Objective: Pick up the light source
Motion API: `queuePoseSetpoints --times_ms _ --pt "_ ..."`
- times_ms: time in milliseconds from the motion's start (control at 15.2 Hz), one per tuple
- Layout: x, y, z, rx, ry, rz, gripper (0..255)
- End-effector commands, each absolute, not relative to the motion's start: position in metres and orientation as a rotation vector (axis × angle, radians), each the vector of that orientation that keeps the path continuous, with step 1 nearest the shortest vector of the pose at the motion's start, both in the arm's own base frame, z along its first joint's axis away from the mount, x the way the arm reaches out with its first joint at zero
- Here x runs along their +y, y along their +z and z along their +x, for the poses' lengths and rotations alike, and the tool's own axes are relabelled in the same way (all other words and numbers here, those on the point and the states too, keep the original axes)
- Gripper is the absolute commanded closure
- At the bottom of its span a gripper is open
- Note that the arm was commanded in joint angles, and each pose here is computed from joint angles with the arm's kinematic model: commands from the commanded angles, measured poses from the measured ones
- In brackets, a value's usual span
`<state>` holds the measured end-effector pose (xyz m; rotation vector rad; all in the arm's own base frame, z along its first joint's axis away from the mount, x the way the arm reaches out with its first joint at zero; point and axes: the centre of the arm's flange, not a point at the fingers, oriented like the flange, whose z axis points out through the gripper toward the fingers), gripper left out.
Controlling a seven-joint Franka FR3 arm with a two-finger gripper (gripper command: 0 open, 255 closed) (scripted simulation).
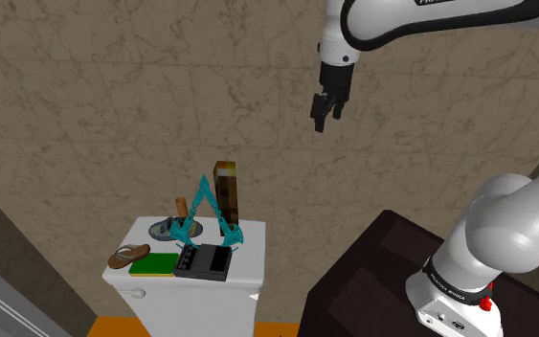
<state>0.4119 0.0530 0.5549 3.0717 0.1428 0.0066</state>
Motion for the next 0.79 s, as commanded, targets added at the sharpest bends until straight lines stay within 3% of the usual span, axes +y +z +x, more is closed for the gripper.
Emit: queuePoseSetpoints --times_ms 0,198,264,726 --pt "0.067 0.529 0.447 0.458 -0.013 3.047 0" --pt "0.089 0.512 0.478 0.53 -0.034 3.04 0" --pt "0.076 0.556 0.43 -0.345 -0.042 3.052 0" --pt "0.119 0.516 0.48 -0.486 -0.053 3.056 0"
